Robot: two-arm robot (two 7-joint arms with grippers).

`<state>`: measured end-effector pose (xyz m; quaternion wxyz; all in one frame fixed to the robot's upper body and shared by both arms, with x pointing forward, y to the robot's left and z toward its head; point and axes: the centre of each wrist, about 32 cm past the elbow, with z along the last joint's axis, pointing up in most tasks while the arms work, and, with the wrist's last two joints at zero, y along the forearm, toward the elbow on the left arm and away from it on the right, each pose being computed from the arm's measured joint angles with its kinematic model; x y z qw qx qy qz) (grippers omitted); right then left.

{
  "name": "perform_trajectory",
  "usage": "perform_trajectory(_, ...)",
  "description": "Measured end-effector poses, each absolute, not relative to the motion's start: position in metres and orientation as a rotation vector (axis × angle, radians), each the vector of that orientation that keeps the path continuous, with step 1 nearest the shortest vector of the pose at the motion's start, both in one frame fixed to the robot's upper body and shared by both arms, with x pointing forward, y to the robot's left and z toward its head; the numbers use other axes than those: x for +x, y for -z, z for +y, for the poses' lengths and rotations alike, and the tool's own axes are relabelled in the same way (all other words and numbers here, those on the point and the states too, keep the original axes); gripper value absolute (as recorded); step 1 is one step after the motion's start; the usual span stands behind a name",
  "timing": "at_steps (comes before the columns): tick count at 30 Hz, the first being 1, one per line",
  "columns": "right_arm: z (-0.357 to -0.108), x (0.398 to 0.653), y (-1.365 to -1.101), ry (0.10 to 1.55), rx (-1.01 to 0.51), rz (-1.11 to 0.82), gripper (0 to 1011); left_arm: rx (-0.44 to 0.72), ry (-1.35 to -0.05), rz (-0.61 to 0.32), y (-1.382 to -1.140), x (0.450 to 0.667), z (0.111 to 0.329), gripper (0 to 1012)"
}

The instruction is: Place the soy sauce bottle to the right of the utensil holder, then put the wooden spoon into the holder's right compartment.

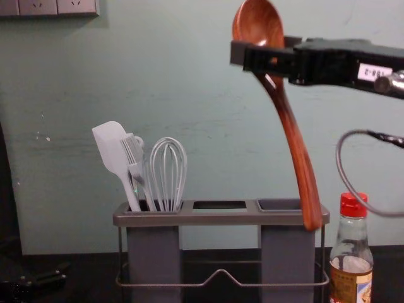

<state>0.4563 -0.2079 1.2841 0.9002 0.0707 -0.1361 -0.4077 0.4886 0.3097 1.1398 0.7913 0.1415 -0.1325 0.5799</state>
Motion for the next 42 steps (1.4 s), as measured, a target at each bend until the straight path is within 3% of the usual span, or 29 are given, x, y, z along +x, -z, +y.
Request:
perform_trajectory(13, -0.205, 0.486, -1.274, 0.920, 0.239, -0.334, 815, 0.304, -1.248, -0.285, -1.140, 0.489, 0.310, 1005)
perform_trajectory(30, -0.204, 0.529, -1.262, 0.932, 0.240, -0.409, 815, 0.304, -1.248, -0.285, -1.140, 0.489, 0.310, 1005)
perform_trajectory(42, -0.199, 0.544, -1.254, 0.930, 0.232, -0.418, 815, 0.305, -1.248, -0.285, -1.140, 0.489, 0.310, 1005)
